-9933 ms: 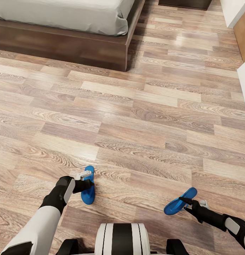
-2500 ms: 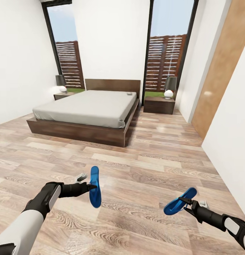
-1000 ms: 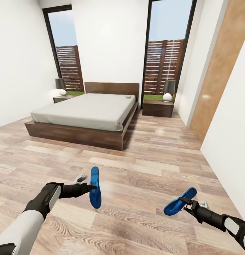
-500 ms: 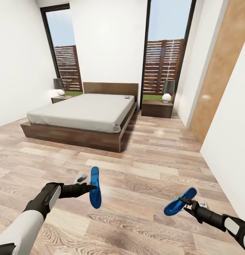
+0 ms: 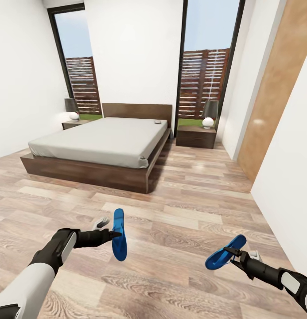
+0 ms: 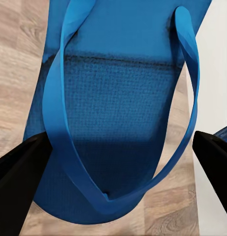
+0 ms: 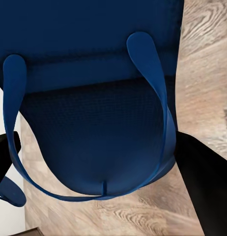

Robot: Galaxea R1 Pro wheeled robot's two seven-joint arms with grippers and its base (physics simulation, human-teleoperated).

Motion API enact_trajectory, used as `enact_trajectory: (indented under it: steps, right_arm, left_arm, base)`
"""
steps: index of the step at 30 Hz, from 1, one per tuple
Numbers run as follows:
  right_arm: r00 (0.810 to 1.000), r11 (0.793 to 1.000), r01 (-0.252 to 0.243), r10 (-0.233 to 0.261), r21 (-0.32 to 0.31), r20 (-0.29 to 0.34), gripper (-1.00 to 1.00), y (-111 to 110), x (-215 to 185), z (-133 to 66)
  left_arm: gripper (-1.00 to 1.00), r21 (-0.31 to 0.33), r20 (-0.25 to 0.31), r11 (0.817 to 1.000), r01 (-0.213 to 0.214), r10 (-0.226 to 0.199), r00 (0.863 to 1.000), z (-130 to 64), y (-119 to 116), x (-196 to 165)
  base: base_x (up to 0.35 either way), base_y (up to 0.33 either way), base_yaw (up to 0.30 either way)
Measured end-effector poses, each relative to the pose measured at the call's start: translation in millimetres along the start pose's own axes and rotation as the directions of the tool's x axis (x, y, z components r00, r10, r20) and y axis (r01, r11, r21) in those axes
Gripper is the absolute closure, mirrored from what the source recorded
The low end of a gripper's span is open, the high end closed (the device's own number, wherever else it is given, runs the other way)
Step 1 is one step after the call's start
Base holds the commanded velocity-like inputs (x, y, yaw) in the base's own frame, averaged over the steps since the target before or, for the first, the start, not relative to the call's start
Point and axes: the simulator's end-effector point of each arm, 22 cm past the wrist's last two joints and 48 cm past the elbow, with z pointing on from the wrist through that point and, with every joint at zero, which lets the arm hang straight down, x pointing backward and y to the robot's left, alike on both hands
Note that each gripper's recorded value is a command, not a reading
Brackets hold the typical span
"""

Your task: In the bedroom, move the book from the bed onto either nightstand, and place the two sandals side by side next to the bed.

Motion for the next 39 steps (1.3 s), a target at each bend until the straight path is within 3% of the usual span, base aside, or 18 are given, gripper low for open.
enact_trajectory:
  steps: [39]
  right_arm:
    - [1.000,1.000,-0.002,0.002,0.002,-0.001,1.00,0.0,1.9,2.0]
  left_arm:
    - [1.00,0.000,0.000,1.000,0.000,0.000,1.000,0.0,0.0,0.0]
  base:
    - [0.144,-0.048,0.000]
